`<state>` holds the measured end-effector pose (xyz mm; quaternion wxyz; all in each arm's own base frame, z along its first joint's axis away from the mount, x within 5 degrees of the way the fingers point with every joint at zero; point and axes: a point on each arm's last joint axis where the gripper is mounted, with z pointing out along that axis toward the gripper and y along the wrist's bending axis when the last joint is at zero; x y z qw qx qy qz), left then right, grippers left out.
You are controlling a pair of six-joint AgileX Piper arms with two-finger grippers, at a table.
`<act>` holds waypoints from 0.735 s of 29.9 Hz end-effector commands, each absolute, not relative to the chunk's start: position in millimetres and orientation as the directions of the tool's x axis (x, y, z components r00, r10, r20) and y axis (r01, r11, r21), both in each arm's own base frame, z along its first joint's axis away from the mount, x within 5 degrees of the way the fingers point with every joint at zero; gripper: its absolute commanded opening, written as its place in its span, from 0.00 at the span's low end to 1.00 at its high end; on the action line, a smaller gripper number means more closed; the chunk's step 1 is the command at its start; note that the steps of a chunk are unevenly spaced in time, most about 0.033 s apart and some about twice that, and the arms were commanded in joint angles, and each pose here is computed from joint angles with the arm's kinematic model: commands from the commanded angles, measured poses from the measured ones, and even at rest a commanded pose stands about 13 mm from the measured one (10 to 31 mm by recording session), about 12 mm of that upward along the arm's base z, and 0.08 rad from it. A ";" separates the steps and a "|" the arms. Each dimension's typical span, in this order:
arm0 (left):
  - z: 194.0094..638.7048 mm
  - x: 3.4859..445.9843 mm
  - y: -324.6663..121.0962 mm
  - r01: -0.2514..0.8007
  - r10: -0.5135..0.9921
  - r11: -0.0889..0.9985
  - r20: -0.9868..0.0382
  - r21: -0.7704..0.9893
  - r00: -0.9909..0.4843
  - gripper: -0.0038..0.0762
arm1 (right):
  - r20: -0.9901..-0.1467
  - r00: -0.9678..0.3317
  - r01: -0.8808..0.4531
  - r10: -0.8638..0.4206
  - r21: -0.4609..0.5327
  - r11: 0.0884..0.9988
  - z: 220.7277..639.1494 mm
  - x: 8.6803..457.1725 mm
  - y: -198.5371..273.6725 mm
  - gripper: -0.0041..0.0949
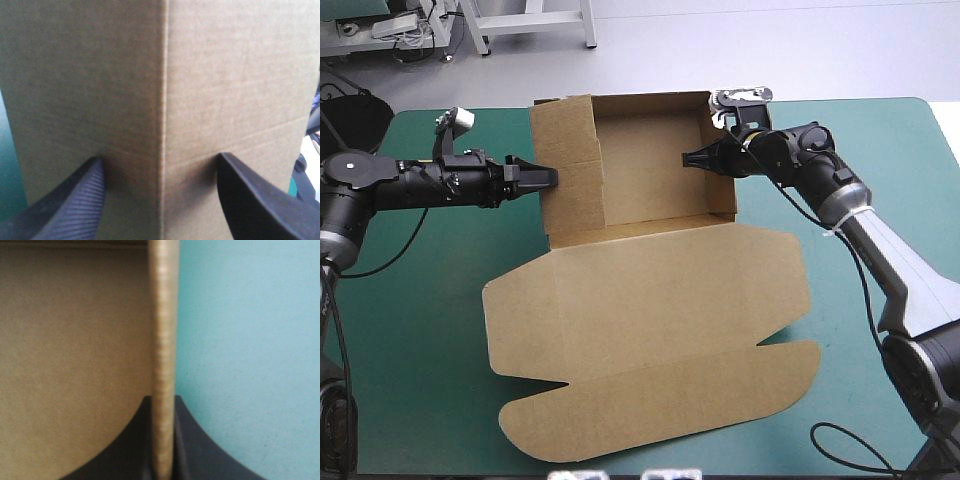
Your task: Fold the box
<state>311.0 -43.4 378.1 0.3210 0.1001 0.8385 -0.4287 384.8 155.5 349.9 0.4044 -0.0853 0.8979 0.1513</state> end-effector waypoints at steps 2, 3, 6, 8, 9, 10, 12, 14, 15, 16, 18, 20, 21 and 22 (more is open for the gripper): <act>398.4 305.3 -50.0 0.480 -0.134 0.612 -0.680 -0.629 -0.721 0.63 | -0.839 -0.542 -0.323 0.043 0.256 0.911 383.3 376.1 173.2 0.03; 396.0 305.9 -51.0 0.479 -0.112 0.637 -0.687 -0.604 -0.718 0.63 | -0.844 -0.535 -0.337 0.038 0.254 0.907 383.9 375.2 178.8 0.03; 388.4 307.5 -52.6 0.452 -0.060 0.708 -0.685 -0.542 -0.726 0.63 | -0.858 -0.513 -0.373 0.024 0.248 0.894 391.1 371.0 191.8 0.03; 384.7 309.1 -51.1 0.418 -0.054 0.748 -0.676 -0.515 -0.735 0.63 | -0.868 -0.497 -0.388 0.017 0.239 0.890 397.2 368.8 195.9 0.03; 383.2 310.5 -48.7 0.399 -0.056 0.771 -0.677 -0.497 -0.734 0.63 | -0.868 -0.496 -0.390 0.014 0.237 0.890 401.0 368.1 195.6 0.03; 382.5 311.7 -46.9 0.381 -0.064 0.786 -0.677 -0.487 -0.733 0.63 | -0.867 -0.498 -0.391 0.012 0.237 0.889 403.8 367.4 195.5 0.03; 381.1 314.3 -43.0 0.342 -0.082 0.816 -0.679 -0.467 -0.730 0.63 | -0.865 -0.502 -0.391 -0.010 0.217 0.895 408.9 365.9 194.0 0.03; 380.3 317.0 -39.3 0.319 -0.085 0.843 -0.693 -0.434 -0.716 0.62 | -0.860 -0.509 -0.390 -0.019 0.211 0.896 412.4 364.5 193.2 0.03; 380.1 317.9 -38.4 0.310 -0.088 0.851 -0.698 -0.423 -0.711 0.62 | -0.861 -0.509 -0.394 -0.022 0.209 0.895 413.5 363.6 194.4 0.03; 380.1 318.8 -38.0 0.307 -0.086 0.859 -0.705 -0.411 -0.704 0.61 | -0.860 -0.509 -0.395 -0.024 0.209 0.894 413.5 363.2 195.0 0.03; 381.0 321.1 -36.0 0.298 -0.092 0.870 -0.724 -0.392 -0.684 0.57 | -0.858 -0.513 -0.400 -0.026 0.211 0.892 415.0 361.7 196.6 0.03; 381.9 322.5 -35.2 0.292 -0.101 0.874 -0.734 -0.387 -0.671 0.49 | -0.856 -0.516 -0.410 -0.042 0.203 0.889 414.1 359.6 199.5 0.03; 382.1 323.0 -34.6 0.290 -0.101 0.878 -0.738 -0.382 -0.667 0.43 | -0.855 -0.516 -0.414 -0.052 0.196 0.889 413.7 358.7 200.7 0.03; 382.2 323.2 -34.5 0.289 -0.102 0.878 -0.740 -0.381 -0.665 0.38 | -0.852 -0.519 -0.421 -0.067 0.187 0.888 413.0 357.1 202.7 0.03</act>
